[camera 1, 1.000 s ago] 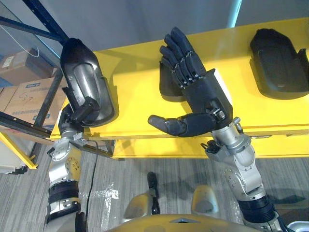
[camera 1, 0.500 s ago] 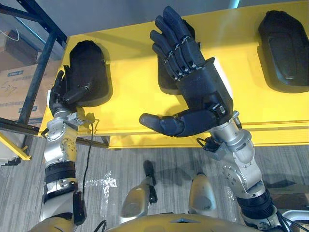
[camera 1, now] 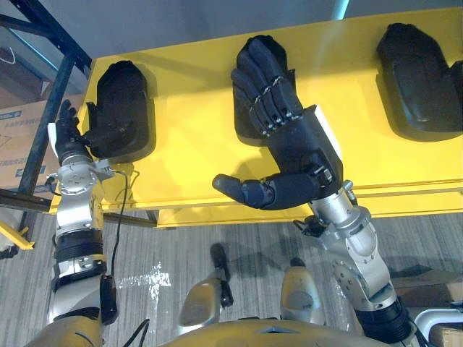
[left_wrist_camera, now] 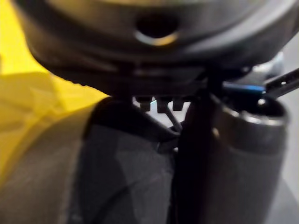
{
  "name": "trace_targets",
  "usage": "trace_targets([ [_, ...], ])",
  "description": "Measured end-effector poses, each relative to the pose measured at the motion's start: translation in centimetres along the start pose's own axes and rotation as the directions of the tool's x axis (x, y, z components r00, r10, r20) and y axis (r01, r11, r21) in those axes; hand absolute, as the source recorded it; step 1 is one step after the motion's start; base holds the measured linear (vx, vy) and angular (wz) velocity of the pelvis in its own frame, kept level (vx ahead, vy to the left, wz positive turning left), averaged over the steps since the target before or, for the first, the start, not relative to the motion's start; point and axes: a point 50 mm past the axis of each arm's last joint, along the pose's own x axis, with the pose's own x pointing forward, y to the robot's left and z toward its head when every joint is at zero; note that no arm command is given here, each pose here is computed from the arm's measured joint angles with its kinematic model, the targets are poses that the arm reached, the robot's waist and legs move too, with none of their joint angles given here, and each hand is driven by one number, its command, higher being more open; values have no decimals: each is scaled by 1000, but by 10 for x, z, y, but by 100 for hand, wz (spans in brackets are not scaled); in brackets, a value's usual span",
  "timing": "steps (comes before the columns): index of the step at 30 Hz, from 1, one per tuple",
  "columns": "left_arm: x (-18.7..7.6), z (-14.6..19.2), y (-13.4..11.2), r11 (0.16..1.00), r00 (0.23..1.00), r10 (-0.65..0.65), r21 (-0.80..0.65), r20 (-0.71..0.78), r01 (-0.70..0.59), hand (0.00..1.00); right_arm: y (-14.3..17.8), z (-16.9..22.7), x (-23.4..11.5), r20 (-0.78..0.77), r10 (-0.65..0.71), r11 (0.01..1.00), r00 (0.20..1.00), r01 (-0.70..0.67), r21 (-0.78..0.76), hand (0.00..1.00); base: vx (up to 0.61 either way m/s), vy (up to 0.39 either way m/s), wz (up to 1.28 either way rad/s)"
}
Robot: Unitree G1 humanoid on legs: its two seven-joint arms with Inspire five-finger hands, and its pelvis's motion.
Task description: Walk over and take three plastic housings, then place them on the shelf
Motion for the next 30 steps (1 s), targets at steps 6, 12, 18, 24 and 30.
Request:
trace_targets([
  [6,-1,38,12,994,979,30,101,203,-51,100,-2,-9,-12,-34,-30,1000,999,30,7,100,-9,-11,2],
  [12,-34,87,15,997,843,-19,70,538,-22,100,-12,-18,-23,-76,-106,994,991,106,-8,100,8,-6,9],
  [18,-99,75,-3,941,750,-173,-117,638,318,100,-15,-27,-29,-102,-211,977,972,207,-53,100,18,-17,13],
  [24,-148,26,-29,842,787,-359,-190,502,505,100,-25,-25,-49,-128,-338,930,933,310,-198,100,-50,-12,-2],
  [30,-159,16,-40,784,785,-407,-263,467,562,100,-34,-18,-71,-109,-463,868,880,425,-258,100,-38,6,-20],
])
